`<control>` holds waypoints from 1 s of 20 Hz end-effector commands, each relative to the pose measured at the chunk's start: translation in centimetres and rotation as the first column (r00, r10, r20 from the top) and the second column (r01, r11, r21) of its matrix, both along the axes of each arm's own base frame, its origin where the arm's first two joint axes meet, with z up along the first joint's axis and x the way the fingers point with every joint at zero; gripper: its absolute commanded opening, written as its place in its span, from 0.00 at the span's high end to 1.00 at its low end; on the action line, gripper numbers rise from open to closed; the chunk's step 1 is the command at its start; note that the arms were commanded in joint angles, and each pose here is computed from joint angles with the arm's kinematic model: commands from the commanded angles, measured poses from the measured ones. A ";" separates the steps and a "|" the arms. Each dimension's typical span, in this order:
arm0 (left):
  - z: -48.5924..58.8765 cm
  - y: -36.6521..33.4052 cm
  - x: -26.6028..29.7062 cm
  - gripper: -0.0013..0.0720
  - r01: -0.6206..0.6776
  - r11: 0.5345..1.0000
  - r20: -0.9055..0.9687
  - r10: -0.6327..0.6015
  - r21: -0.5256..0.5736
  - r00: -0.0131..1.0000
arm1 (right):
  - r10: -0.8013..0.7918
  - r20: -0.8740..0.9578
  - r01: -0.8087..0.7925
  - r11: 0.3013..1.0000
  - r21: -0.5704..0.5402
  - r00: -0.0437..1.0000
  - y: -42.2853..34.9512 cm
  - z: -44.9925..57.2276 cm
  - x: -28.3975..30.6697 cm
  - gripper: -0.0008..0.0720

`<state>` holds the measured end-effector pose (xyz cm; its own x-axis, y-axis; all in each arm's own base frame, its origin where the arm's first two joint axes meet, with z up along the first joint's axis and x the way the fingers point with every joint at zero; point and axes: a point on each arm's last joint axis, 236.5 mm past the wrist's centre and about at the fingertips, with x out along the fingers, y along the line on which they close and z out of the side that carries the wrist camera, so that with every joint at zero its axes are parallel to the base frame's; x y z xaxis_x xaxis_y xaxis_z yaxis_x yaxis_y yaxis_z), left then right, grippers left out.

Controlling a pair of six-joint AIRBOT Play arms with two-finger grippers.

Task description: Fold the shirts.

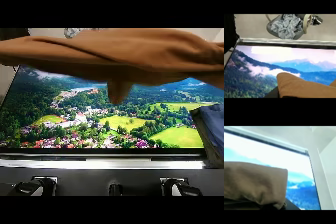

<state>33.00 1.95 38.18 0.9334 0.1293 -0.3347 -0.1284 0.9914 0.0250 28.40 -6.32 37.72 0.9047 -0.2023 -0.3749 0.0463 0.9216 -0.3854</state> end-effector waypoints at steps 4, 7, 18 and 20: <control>-11.7 0.1 -1.3 0.94 -0.007 1.000 -0.326 0.010 0.012 0.945 | 0.065 -0.536 -0.017 0.995 0.094 0.842 1.4 -12.2 -5.6 0.93; -20.4 -2.6 -0.5 0.94 0.065 0.996 -0.454 -0.088 -0.066 0.887 | 0.173 -0.720 -0.021 0.976 0.215 0.672 3.5 -20.9 -7.4 0.93; -36.3 -6.4 9.0 0.94 0.122 0.979 -0.524 -0.191 -0.163 0.830 | 0.232 -0.532 0.125 0.825 0.551 0.814 4.8 -39.6 14.2 0.93; -38.8 -6.4 9.6 0.94 0.112 0.980 -0.557 -0.187 -0.166 0.809 | 0.207 -0.443 0.179 0.708 0.683 0.872 5.8 -40.1 18.1 0.92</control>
